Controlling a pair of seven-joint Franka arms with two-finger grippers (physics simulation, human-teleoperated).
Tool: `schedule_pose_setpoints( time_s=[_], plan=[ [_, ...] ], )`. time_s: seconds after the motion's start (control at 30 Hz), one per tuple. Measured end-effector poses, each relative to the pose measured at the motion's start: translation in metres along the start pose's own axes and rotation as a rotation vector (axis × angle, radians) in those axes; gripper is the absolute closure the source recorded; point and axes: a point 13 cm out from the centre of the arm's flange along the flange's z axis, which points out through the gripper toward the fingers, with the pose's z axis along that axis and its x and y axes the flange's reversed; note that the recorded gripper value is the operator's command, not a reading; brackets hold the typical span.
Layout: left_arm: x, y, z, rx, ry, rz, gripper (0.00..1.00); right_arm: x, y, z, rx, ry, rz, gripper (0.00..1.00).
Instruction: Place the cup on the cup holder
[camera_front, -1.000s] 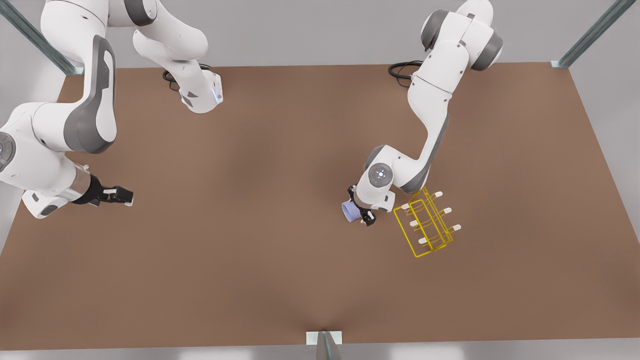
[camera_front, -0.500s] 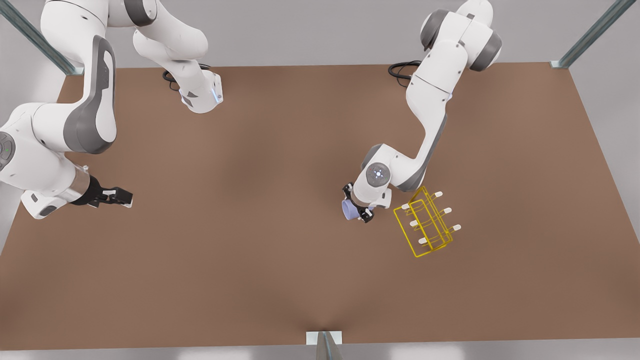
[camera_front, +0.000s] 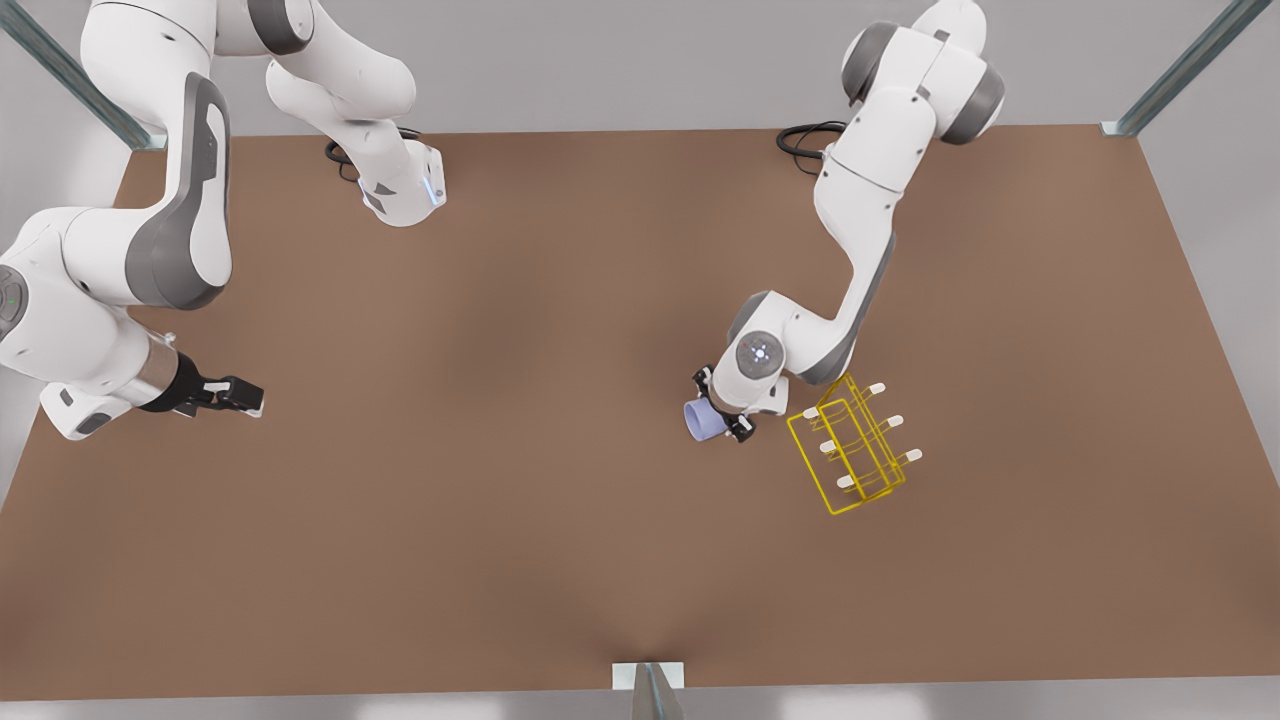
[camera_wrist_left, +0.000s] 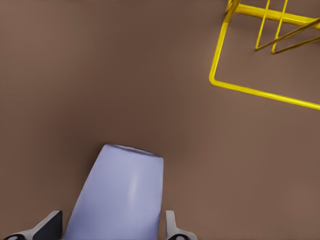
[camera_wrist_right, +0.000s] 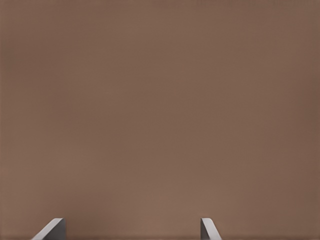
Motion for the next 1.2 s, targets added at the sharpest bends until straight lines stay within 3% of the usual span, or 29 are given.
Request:
schedule_pose_setpoints(
  time_s=[0.3, 0.33, 0.37, 0.47, 0.63, 0.73, 0.8, 1.0, 1.2],
  plan=[
    [-0.004, 0.003, 0.026, -0.008, -0.017, 0.004, 0.01, 0.0, 0.001, 0.0, 0.001, -0.001, -0.002, 0.0],
    [-0.003, 0.003, 0.027, -0.007, -0.015, 0.004, 0.25, 0.0, 0.001, 0.0, 0.001, -0.001, -0.002, 0.0],
    [-0.001, 0.002, 0.025, -0.006, -0.009, 0.003, 0.3, 0.0, 0.001, 0.0, 0.001, -0.001, -0.002, 0.0],
    [0.004, 0.0, 0.017, -0.002, 0.011, 0.007, 0.33, 0.0, 0.001, 0.0, 0.001, -0.001, -0.002, 0.0],
    [0.055, 0.035, -0.066, 0.004, 0.095, 0.057, 0.31, 0.0, -0.001, 0.0, 0.001, -0.001, 0.0, 0.0],
    [0.092, 0.022, -0.157, 0.027, 0.092, 0.081, 0.31, 0.0, -0.001, 0.0, 0.002, -0.001, 0.0, 0.0],
    [0.074, 0.019, -0.181, 0.096, -0.044, 0.141, 0.32, 0.0, -0.001, 0.0, 0.002, -0.001, 0.0, 0.0],
    [-0.056, -0.021, -0.211, 0.519, -0.76, 0.165, 0.32, 0.0, -0.001, 0.0, 0.002, 0.0, 0.0, 0.0],
    [-0.118, -0.005, -0.227, 0.633, -1.217, 0.206, 0.32, 0.0, -0.001, 0.0, 0.002, 0.0, 0.0, 0.0]
  ],
)
